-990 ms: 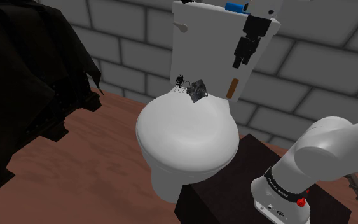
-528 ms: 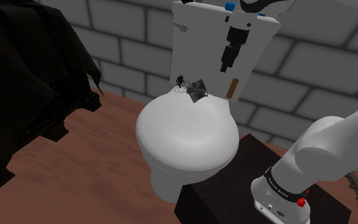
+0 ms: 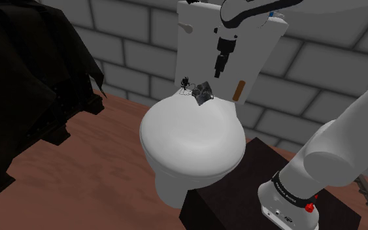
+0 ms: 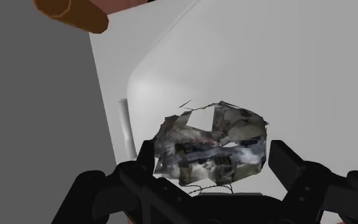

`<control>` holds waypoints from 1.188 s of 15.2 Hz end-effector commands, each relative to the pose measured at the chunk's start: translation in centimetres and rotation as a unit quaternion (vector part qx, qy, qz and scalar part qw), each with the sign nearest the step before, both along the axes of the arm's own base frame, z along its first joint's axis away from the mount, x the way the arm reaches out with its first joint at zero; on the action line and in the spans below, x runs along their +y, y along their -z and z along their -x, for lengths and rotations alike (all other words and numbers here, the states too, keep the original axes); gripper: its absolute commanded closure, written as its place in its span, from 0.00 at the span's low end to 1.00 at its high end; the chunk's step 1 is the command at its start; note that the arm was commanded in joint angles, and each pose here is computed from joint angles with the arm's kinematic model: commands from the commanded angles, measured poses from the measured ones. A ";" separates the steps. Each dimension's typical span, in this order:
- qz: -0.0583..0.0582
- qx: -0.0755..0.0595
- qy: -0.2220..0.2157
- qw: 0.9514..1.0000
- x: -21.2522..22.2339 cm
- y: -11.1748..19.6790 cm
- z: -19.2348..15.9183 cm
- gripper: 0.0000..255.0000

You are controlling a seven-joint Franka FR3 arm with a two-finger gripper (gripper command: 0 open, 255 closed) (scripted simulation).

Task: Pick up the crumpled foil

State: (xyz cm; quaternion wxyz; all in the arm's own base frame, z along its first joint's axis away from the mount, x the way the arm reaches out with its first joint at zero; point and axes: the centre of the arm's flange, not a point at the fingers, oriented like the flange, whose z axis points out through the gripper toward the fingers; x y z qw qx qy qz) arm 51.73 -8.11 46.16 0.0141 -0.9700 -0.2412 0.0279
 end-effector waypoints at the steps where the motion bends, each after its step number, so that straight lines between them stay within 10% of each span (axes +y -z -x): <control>1: 0.003 0.001 -0.020 1.000 -0.1 1.3 -2.1 0.00; 15: 0.009 0.004 -0.063 0.998 -0.6 8.7 -7.1 0.00; 16: 0.009 0.005 -0.063 0.998 -0.6 8.7 -7.0 1.00; 18: 0.010 0.005 -0.063 0.998 -0.7 8.7 -7.0 1.00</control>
